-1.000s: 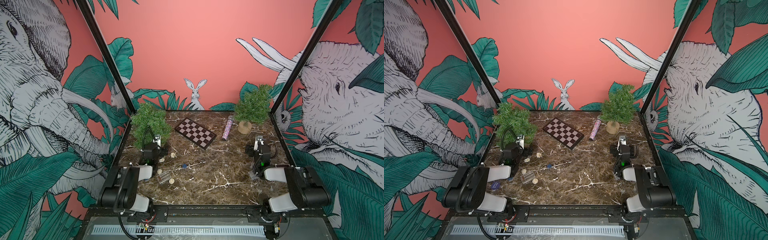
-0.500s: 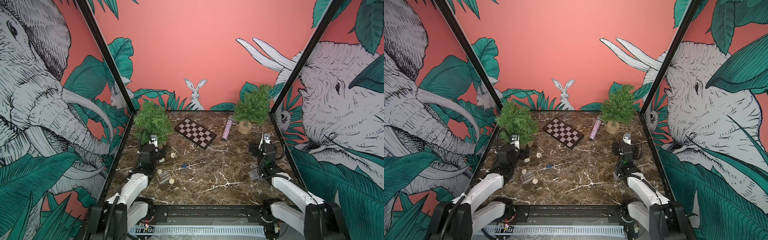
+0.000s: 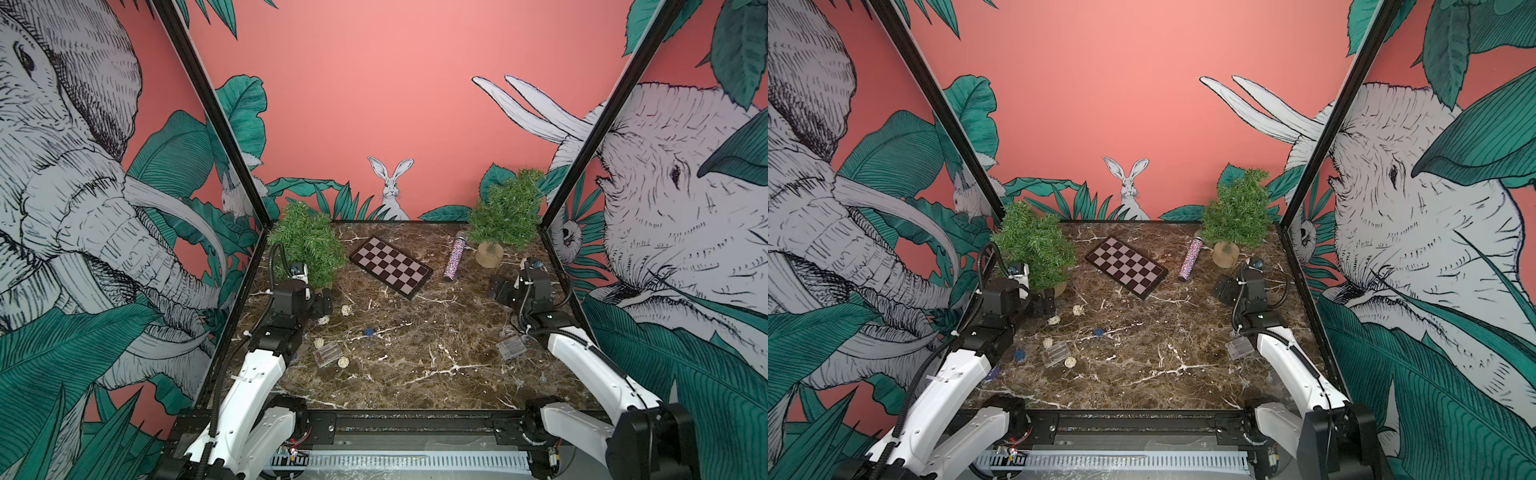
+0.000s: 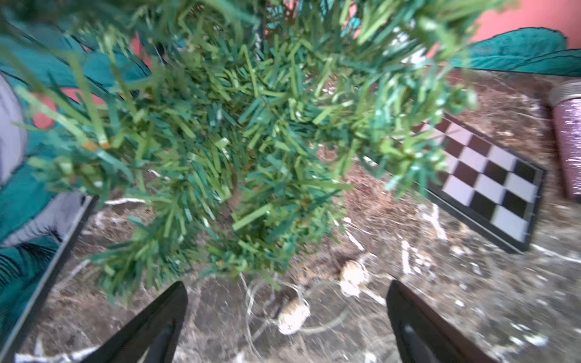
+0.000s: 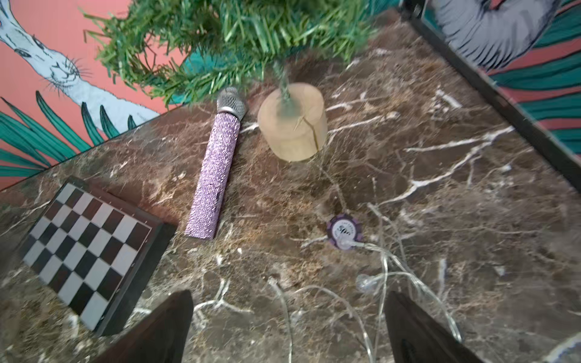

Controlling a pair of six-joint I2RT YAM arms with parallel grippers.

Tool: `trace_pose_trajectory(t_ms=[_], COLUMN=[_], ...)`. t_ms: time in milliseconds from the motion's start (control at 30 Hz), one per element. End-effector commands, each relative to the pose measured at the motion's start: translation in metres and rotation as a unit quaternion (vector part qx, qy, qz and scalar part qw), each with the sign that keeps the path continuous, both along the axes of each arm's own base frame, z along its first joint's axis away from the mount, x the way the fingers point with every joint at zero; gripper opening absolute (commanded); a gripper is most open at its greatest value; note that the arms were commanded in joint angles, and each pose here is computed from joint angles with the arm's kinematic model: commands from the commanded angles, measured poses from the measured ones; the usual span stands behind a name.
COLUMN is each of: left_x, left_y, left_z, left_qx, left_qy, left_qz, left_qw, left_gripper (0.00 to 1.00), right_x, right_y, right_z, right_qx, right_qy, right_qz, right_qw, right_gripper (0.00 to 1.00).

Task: Wrap string light around the christmas tree
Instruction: Pick up the Christmas tree at the corner of the board.

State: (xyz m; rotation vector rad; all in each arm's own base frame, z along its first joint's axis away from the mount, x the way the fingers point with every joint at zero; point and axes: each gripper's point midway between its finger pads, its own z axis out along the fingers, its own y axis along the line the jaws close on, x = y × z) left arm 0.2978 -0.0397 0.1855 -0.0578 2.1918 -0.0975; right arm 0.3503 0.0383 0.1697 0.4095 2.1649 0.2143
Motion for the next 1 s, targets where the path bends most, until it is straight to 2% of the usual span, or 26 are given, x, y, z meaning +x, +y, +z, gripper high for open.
trace_pose_trajectory(t_ms=[0,100,233,400,500,600,767,967], left_x=[-0.033,-0.053,-0.078,-0.095,-0.098,-0.091,-0.062,-0.015], left_y=[-0.021,-0.035,-0.048,-0.085,-0.112,-0.140,-0.173,-0.180], left_z=[-0.020,-0.023,-0.018,-0.004,-0.001,0.002,-0.004,0.001], left_qx=[-0.072,-0.118,-0.159,-0.128,-0.093,-0.083,-0.070,-0.027], left_qy=[0.116,0.178,0.228,0.264,0.263,0.242,0.216,0.175], left_qz=[-0.020,-0.029,-0.038,-0.117,-0.169,-0.203,-0.212,-0.175], left_qw=[0.990,0.976,0.960,0.949,0.945,0.945,0.950,0.969], left_gripper=[1.00,1.00,1.00,1.00,1.00,1.00,1.00,1.00], right_x=[-0.001,-0.002,0.001,0.020,0.035,0.053,0.085,0.119], right_y=[0.010,0.009,0.000,-0.006,-0.011,-0.016,-0.018,-0.026], right_z=[0.011,0.017,0.042,0.100,0.132,0.178,0.224,0.233], right_qx=[0.010,-0.018,-0.060,-0.079,-0.089,-0.094,-0.112,-0.148], right_qy=[0.034,0.063,0.065,0.009,-0.026,-0.073,-0.114,-0.100], right_qz=[0.016,0.029,0.027,0.010,-0.010,-0.031,-0.047,-0.074], right_qw=[0.999,0.997,0.996,0.997,0.996,0.992,0.986,0.981], right_gripper=[0.93,0.90,0.88,0.86,0.86,0.86,0.88,0.90])
